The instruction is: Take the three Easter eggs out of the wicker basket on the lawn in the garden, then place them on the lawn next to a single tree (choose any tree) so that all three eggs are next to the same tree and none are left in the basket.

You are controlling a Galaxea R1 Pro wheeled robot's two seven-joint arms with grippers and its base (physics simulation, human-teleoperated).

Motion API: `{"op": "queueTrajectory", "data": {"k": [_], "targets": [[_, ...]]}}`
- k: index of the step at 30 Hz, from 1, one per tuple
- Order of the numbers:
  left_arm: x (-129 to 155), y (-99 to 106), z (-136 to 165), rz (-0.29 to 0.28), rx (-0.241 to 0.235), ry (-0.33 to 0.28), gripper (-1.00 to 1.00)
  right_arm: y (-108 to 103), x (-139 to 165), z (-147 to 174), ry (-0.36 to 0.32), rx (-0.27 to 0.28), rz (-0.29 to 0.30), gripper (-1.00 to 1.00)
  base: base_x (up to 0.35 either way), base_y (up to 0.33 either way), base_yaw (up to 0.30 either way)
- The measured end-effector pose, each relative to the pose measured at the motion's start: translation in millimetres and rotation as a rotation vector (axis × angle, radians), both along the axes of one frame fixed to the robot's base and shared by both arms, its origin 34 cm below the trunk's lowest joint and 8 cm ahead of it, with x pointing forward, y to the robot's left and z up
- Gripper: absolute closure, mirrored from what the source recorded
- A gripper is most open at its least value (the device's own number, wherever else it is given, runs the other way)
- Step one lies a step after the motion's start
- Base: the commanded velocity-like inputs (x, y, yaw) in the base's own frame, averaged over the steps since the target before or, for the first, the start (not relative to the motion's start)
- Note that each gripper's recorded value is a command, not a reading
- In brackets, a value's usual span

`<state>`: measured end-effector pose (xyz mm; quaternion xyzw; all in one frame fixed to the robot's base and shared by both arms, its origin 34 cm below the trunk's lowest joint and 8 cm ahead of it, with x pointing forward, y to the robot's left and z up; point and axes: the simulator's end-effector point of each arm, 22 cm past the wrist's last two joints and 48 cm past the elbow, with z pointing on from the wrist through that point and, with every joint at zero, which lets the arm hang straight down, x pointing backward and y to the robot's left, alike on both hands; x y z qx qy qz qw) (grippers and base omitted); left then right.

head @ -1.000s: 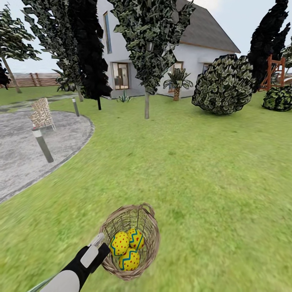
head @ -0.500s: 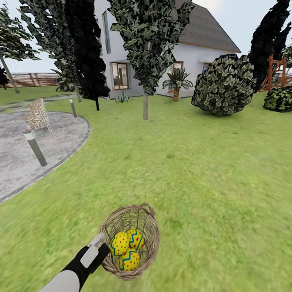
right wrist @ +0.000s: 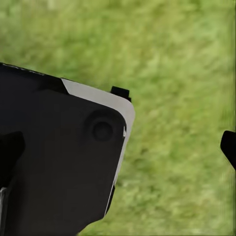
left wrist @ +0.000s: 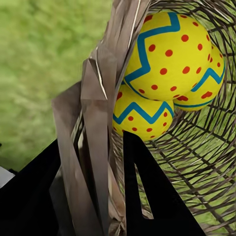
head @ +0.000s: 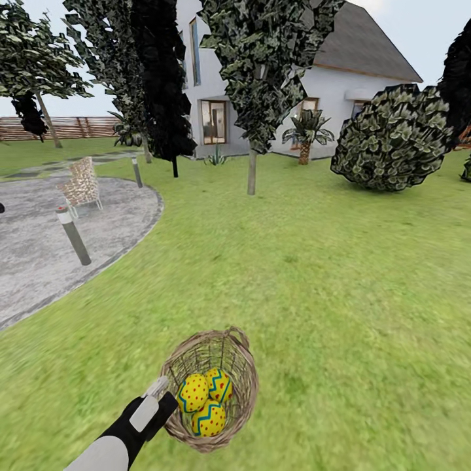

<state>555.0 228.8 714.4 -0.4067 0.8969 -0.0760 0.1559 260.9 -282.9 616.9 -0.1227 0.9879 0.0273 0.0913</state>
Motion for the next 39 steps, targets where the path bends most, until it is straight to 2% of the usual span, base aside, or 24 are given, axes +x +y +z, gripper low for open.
{"op": "queueTrajectory", "data": {"k": [39], "targets": [[-0.3,3.1,-0.3,-0.001,0.006,0.000,1.00,0.6,0.1,0.0,0.000,0.001,-0.001,-1.00,0.318,-0.108,0.000]]}}
